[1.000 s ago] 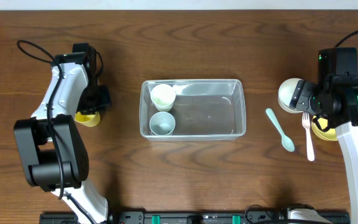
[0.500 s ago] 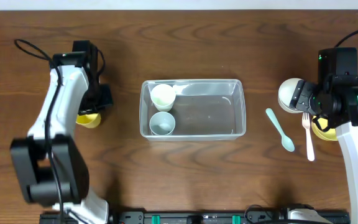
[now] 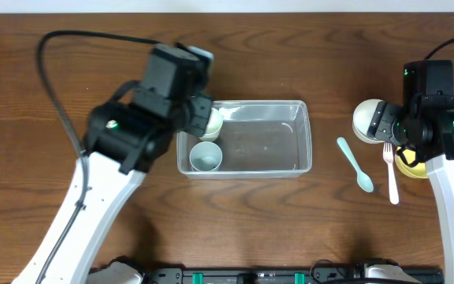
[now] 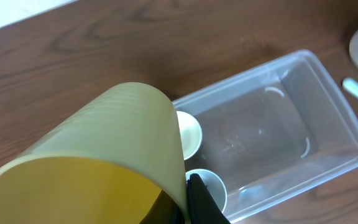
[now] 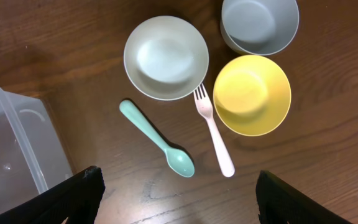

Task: Pack container
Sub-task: 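Lower the yellow cup into the container's upper left corner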

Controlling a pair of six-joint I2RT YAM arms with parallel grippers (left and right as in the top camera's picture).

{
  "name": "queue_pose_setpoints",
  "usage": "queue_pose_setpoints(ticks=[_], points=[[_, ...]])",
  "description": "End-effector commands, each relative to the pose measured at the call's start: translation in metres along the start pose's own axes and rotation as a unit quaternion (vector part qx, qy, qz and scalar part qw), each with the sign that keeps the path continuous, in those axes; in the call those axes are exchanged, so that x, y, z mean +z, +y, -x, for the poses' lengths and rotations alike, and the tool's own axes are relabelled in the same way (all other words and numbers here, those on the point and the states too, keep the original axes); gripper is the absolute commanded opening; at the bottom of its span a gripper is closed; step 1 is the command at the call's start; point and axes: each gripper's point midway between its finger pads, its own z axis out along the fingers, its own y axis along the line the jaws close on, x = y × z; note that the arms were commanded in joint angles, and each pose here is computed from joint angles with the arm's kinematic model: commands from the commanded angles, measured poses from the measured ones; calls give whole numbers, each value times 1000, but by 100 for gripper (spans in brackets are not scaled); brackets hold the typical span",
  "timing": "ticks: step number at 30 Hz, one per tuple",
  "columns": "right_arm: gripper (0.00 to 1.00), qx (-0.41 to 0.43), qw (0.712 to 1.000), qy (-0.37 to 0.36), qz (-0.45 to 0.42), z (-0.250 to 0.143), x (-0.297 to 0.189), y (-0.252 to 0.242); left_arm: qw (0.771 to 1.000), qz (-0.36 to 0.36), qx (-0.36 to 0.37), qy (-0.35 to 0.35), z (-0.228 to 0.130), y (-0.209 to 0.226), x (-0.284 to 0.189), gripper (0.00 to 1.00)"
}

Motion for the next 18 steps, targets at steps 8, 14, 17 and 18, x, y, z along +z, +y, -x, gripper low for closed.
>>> queue_pose_setpoints(ticks=[8,14,17,18], points=[[80,3,1000,3,-4,-1,2,-3,992,-32,39,113,-27,-22,92,6],[80,3,1000,3,-4,-1,2,-3,984,-28,42,171,-50,-23,131,6],[80,3,1000,3,-4,-1,2,-3,979,-26,42,195,-61,-22,145,6],[80,1,1000,3,-4,-1,2,-3,978,-26,42,202,-64,-22,148,6]])
